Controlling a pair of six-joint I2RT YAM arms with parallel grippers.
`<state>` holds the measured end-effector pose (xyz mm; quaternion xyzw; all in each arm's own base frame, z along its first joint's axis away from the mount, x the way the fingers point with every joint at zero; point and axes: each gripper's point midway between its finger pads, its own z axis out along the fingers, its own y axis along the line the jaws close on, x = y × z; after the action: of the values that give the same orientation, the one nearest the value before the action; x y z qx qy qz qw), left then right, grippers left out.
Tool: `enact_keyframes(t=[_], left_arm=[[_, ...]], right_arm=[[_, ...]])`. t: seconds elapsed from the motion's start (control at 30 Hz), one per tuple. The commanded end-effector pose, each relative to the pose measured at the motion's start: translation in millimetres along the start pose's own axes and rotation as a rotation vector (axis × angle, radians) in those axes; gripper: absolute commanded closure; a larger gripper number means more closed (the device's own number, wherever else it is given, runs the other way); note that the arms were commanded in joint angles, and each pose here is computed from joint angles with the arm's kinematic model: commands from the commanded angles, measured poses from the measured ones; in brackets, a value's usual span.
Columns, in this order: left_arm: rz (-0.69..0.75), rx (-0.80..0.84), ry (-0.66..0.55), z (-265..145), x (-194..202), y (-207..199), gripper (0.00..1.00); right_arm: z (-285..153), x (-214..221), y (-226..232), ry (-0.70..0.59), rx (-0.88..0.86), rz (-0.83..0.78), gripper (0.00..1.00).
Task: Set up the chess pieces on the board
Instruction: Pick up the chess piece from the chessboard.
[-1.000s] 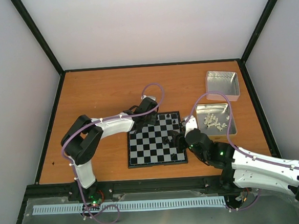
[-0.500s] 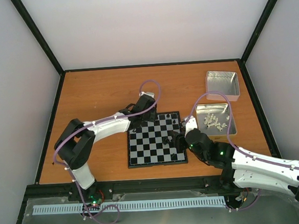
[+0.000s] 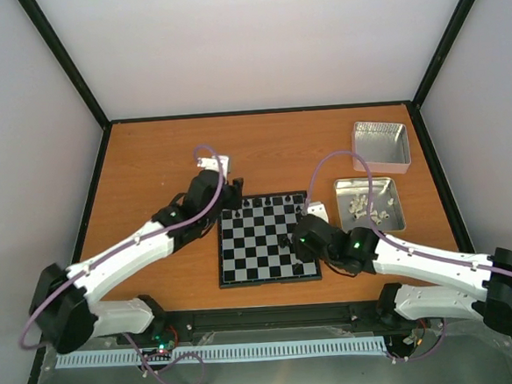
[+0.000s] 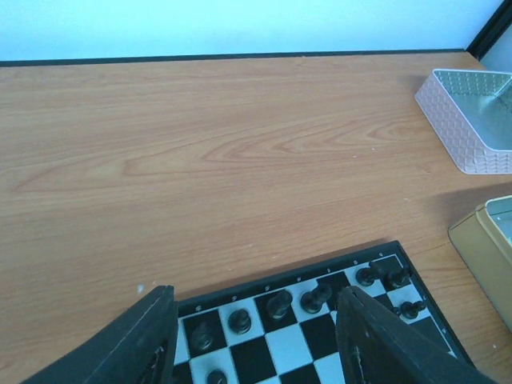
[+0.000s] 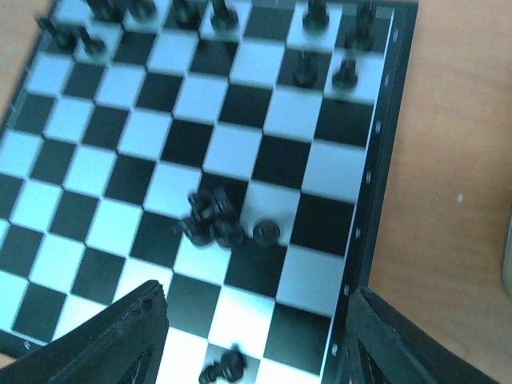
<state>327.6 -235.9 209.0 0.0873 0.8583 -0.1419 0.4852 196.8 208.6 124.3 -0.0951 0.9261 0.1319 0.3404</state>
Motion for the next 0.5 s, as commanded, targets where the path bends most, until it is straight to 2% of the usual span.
enact_keyframes(t=[0.0, 0.2, 0.47], left_arm=[[-0.035, -0.041, -0.074, -31, -5, 24, 0.43], [-0.079, -0.015, -0.123, -55, 10, 38, 0.39], [-0.086, -0.005, -0.144, -65, 17, 44, 0.38]], right_arm=[[2, 40, -5, 0.212, 0.028, 0.084, 0.39], [10, 69, 7, 0.376, 0.003, 0.110, 0.42], [22, 82, 13, 0.468, 0.032, 0.103, 0.49]])
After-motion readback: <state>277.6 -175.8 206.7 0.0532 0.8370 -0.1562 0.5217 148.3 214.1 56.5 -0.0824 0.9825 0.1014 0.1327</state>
